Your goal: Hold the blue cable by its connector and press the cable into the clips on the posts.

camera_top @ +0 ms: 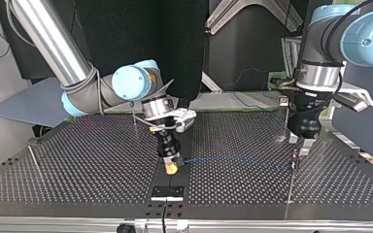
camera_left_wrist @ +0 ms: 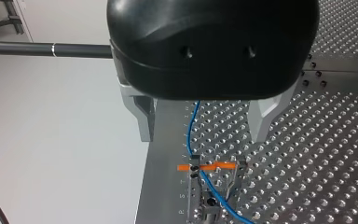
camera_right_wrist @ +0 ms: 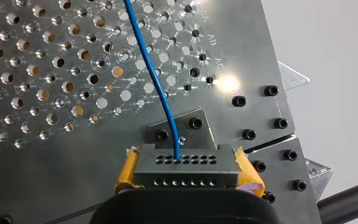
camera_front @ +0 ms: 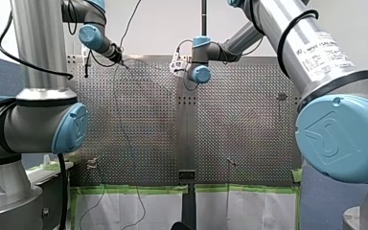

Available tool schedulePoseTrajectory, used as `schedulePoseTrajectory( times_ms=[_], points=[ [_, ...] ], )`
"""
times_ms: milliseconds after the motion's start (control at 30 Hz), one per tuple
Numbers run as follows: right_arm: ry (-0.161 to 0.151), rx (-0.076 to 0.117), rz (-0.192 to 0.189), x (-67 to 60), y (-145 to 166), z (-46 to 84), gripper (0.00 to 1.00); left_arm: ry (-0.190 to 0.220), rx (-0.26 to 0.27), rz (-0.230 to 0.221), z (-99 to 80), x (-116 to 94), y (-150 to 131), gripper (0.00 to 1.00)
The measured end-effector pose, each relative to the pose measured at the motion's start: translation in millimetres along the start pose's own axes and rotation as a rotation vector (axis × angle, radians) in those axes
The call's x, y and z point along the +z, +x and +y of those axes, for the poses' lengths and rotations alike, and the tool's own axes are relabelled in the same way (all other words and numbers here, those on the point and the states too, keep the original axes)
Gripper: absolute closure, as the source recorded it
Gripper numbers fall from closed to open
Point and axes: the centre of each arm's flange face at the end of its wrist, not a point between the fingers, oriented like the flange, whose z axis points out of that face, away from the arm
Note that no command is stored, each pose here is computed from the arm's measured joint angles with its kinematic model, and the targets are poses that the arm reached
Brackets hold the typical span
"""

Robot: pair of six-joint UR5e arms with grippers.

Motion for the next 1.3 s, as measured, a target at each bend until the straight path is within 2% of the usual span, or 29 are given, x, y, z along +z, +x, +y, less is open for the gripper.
schedulePoseTrajectory(
  times_ms=[533, 800, 1300],
  points=[
    [0.0, 0.001, -0.002, 0.0, -0.9, 0.2, 1.0, -0.013, -0.005, 0.002, -0.4, -0.5, 0.6, 0.02],
    [0.0, 0.001, -0.003, -0.1, -1.3, 0.2, 1.0, -0.033, -0.015, 0.025, -1.6, -3.8, 3.0, 0.02],
    [0.0, 0.002, -0.005, -0.1, -2.4, 0.4, 1.0, -0.036, -0.021, 0.034, -6.8, -6.3, 4.3, 0.02]
  ],
)
